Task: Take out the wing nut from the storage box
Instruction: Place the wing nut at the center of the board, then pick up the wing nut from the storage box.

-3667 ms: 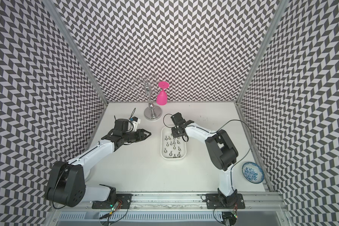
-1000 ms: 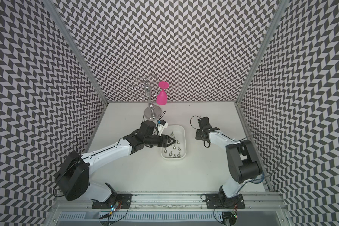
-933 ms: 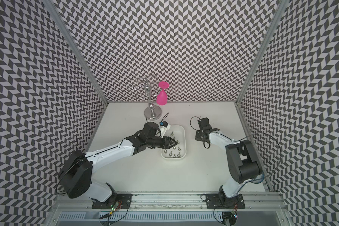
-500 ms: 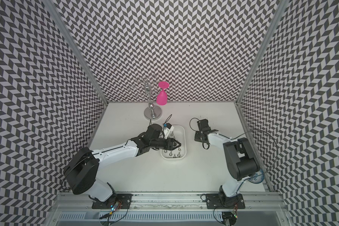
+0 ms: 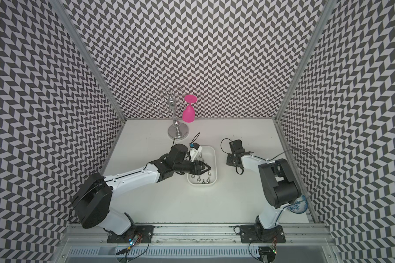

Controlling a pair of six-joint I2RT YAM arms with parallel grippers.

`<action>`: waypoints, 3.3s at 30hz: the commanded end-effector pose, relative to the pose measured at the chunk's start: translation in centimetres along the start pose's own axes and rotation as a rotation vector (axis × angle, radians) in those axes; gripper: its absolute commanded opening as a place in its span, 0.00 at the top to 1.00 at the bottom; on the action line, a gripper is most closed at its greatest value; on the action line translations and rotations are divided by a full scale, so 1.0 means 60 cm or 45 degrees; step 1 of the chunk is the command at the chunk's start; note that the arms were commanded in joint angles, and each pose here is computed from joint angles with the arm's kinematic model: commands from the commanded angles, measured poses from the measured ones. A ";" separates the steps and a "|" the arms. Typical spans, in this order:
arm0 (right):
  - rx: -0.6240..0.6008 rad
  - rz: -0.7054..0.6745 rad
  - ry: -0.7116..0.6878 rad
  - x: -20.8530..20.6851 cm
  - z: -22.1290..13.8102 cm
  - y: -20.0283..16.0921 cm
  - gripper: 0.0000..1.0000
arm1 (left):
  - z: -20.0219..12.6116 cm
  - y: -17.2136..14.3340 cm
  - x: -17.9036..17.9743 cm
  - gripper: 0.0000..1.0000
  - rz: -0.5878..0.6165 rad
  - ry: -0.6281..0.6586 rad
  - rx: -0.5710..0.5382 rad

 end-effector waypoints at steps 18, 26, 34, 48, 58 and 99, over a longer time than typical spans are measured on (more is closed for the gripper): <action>-0.214 -0.316 0.377 0.199 -0.141 0.041 0.71 | -0.185 0.039 0.144 0.46 -0.169 0.254 -0.251; -0.076 -0.363 0.412 0.286 -0.094 0.000 0.70 | -0.226 0.026 0.211 0.45 -0.338 0.286 -0.310; 0.001 -0.322 0.369 0.288 -0.039 -0.022 0.69 | -0.219 0.022 0.211 0.45 -0.350 0.248 -0.289; 0.019 -0.313 0.311 0.287 0.012 -0.035 0.68 | -0.219 0.022 0.209 0.46 -0.348 0.228 -0.289; 0.009 -0.321 0.275 0.288 0.024 -0.031 0.68 | -0.217 0.024 0.209 0.46 -0.349 0.220 -0.287; -0.081 -0.397 0.301 0.286 -0.042 -0.008 1.00 | -0.188 0.015 0.196 0.46 -0.331 0.278 -0.226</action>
Point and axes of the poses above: each gripper's point midway between its finger pads, its own z axis out along the fingers, its own x axis along the line the jaws close on, y = z × x, the point moved 6 cm from there along -z, back along the fingers, and after that the axes turned 1 degree about z, right-handed, at the moved point
